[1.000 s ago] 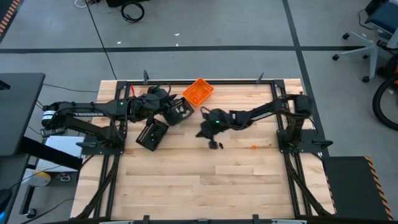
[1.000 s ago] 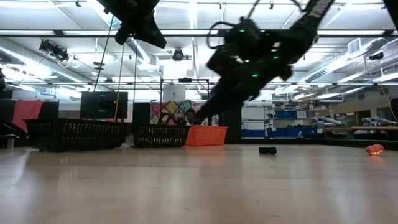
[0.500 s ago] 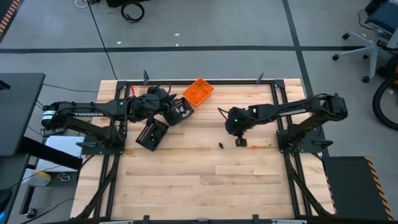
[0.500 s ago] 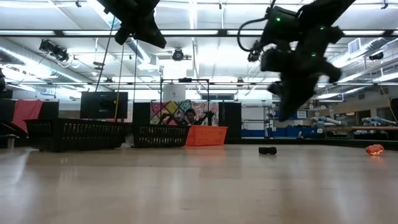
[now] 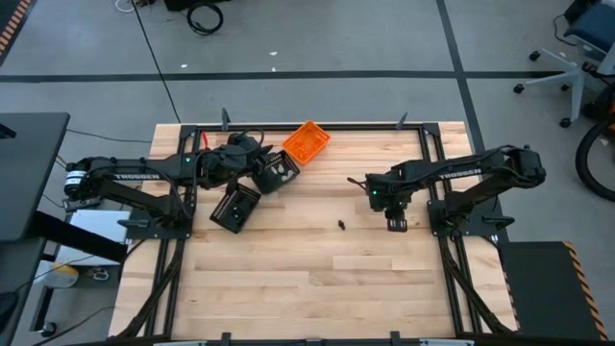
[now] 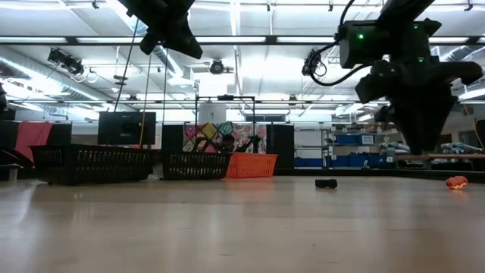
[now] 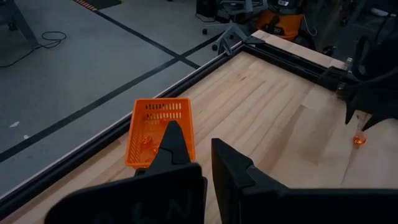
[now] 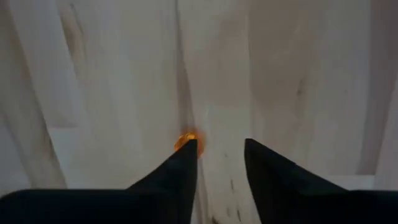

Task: Sort Halloween decoration
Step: Put the orange pumpkin toy into the orange bin, then put the black voodoo toy into the bottom black bin

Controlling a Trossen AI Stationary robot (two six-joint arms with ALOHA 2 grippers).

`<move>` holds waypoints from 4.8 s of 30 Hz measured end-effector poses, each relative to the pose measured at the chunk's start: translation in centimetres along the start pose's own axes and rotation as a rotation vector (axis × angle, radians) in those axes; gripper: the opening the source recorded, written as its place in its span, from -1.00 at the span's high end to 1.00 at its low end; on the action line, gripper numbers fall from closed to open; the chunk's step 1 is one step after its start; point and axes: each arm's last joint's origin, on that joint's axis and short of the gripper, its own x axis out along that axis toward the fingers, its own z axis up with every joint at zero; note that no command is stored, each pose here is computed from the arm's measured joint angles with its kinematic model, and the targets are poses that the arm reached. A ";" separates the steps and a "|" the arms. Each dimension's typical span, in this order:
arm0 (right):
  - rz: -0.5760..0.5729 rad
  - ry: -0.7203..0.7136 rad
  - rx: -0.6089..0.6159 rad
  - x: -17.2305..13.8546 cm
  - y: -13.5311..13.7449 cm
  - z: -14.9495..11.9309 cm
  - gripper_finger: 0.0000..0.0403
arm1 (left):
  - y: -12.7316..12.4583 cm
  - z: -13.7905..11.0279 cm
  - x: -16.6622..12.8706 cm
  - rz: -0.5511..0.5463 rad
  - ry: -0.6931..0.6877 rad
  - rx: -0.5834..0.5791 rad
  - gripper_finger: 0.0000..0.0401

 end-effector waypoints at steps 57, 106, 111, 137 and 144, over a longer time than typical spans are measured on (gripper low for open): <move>-0.115 0.206 0.249 6.5 2.2 0.5 0.51 | 0.0 0.0 0.0 -0.001 0.000 0.000 1.00; -0.257 -1.031 0.014 1.1 -6.2 16.4 0.60 | 0.0 0.0 0.0 -0.002 -0.001 -0.001 1.00; -0.321 -1.039 0.074 0.9 -8.8 19.0 0.60 | 0.0 0.0 0.0 -0.001 -0.001 -0.001 1.00; -0.205 -0.870 0.177 -0.9 -14.4 18.1 0.13 | 0.0 0.0 0.0 -0.001 0.000 0.000 1.00; -0.187 -0.743 -0.040 -2.8 -10.6 16.9 0.18 | 0.0 0.0 0.0 -0.002 0.000 0.000 1.00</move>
